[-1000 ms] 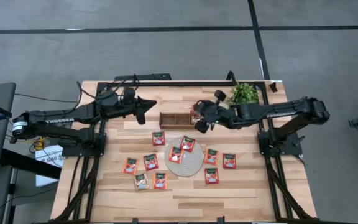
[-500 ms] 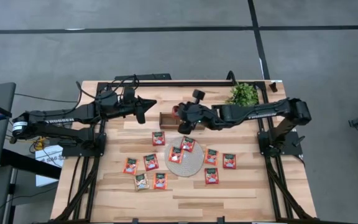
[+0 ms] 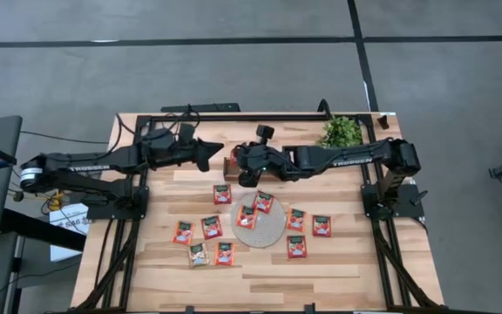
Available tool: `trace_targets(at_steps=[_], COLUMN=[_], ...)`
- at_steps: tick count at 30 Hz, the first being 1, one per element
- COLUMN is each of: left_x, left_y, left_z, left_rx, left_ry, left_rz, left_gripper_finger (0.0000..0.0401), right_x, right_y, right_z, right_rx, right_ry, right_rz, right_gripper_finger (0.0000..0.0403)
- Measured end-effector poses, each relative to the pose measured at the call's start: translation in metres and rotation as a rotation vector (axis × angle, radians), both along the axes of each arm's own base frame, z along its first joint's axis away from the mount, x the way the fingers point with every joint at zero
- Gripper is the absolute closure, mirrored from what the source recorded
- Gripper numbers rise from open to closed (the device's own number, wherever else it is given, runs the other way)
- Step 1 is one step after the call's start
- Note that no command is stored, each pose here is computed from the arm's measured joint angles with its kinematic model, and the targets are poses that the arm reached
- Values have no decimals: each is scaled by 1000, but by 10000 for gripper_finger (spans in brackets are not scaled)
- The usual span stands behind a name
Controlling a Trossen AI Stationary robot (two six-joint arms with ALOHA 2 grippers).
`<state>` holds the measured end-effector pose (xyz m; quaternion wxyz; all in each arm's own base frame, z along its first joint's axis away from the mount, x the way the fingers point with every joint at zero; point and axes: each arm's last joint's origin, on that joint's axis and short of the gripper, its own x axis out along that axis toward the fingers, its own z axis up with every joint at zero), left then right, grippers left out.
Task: Pick & Place Tea
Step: Put the orange tea bag into the middle section of the wooden organizer
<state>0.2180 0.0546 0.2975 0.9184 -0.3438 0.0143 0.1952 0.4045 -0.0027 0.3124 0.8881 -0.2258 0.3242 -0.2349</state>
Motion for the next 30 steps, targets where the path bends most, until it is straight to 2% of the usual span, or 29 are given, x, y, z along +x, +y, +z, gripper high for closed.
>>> trace_targets(at_steps=[4,10,30], left_x=[4,5,9], left_y=[1,1,2], left_z=[-4,-5,-8], left_rx=[-63,-76,-117], left_ry=[-2,-6,-13], left_rz=[11,13,21], left_gripper_finger=[401,401,401], right_x=[-2,-5,-5], right_y=[-7,-21,-29], right_z=[-2,-6,-6], right_rx=[18,46,108], right_ry=[18,43,25], right_rz=[-30,-85,-59], right_gripper_finger=[403,403,403])
